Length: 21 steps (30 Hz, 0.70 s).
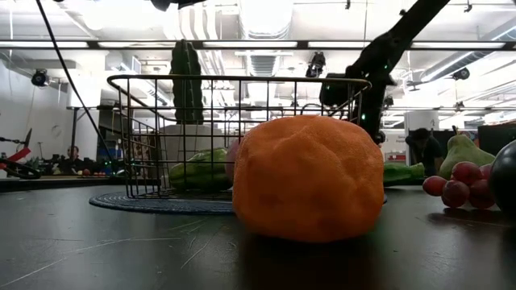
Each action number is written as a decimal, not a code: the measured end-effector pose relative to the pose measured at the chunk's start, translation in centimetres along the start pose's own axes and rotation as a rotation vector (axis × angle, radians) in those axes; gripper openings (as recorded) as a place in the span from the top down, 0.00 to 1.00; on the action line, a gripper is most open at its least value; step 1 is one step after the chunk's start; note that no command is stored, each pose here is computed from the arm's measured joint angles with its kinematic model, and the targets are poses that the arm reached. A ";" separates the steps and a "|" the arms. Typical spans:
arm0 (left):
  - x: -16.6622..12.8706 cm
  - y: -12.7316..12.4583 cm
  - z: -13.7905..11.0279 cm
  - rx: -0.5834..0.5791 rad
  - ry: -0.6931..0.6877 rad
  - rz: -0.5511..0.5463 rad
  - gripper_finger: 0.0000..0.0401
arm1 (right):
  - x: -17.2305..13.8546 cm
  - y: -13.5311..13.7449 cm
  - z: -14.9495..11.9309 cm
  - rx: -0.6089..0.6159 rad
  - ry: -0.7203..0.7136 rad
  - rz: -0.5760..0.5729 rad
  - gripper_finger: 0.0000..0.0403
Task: Build produce basket
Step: Put the celtuce into the wire basket
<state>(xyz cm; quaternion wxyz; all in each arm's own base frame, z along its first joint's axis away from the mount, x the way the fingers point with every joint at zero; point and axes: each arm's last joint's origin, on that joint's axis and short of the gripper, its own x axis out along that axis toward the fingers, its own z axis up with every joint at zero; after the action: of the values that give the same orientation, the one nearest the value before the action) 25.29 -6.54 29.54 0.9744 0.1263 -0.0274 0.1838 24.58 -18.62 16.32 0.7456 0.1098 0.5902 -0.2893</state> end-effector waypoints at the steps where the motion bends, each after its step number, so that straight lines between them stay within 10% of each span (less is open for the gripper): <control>1: 0.0 0.0 0.0 0.000 0.000 0.000 0.18 | 0.4 0.1 0.0 -0.007 0.008 -0.001 0.18; 10: 0.0 0.0 0.0 0.000 0.000 0.000 0.18 | 1.1 0.2 0.3 0.031 0.000 -0.003 0.24; 21: 0.0 0.0 -0.1 0.001 0.002 -0.001 0.18 | -0.6 0.0 0.5 0.059 -0.062 0.011 0.70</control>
<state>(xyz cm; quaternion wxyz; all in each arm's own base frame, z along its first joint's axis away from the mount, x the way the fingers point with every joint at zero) 25.32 -6.55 29.46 0.9745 0.1267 -0.0264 0.1834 24.88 -18.72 16.99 0.7614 0.1257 0.5576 -0.3058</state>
